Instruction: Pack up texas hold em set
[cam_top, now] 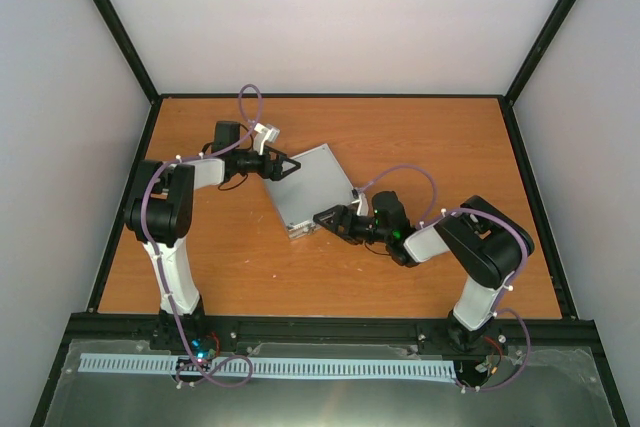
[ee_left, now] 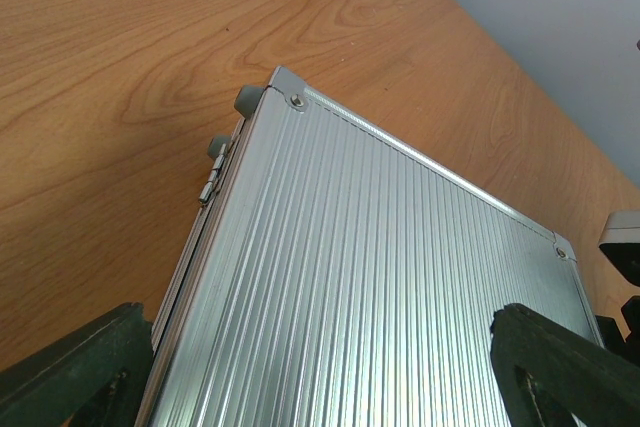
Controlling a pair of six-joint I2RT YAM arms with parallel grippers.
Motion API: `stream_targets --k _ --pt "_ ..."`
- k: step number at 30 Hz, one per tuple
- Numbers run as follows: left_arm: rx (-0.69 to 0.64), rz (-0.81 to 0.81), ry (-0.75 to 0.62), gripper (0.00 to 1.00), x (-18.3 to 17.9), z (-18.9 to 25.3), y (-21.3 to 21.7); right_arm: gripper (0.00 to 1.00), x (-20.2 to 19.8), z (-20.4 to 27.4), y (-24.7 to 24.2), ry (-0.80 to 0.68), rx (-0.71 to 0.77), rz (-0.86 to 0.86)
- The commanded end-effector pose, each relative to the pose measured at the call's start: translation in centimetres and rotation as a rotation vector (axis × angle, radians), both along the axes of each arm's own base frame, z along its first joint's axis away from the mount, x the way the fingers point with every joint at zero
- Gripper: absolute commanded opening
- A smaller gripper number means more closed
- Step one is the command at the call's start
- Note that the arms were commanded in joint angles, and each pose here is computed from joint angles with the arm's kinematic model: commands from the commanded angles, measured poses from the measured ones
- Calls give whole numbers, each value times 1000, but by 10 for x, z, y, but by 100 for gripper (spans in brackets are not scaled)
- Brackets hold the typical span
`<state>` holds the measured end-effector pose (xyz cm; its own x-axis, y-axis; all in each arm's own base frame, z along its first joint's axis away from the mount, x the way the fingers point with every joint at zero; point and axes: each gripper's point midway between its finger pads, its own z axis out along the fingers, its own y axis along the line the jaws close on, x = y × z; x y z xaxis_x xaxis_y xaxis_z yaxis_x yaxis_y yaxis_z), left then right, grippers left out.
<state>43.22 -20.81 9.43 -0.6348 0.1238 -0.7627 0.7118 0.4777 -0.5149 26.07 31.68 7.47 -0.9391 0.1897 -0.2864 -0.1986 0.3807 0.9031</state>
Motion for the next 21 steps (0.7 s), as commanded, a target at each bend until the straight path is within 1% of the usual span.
stream_targets --k 1,21 --pt "0 -56 162 93 -28 -34 -12 88 18 23 2 -95 54 -39" --pt "0 -57 165 93 -28 -34 -13 85 20 35 4 -107 115 -53"
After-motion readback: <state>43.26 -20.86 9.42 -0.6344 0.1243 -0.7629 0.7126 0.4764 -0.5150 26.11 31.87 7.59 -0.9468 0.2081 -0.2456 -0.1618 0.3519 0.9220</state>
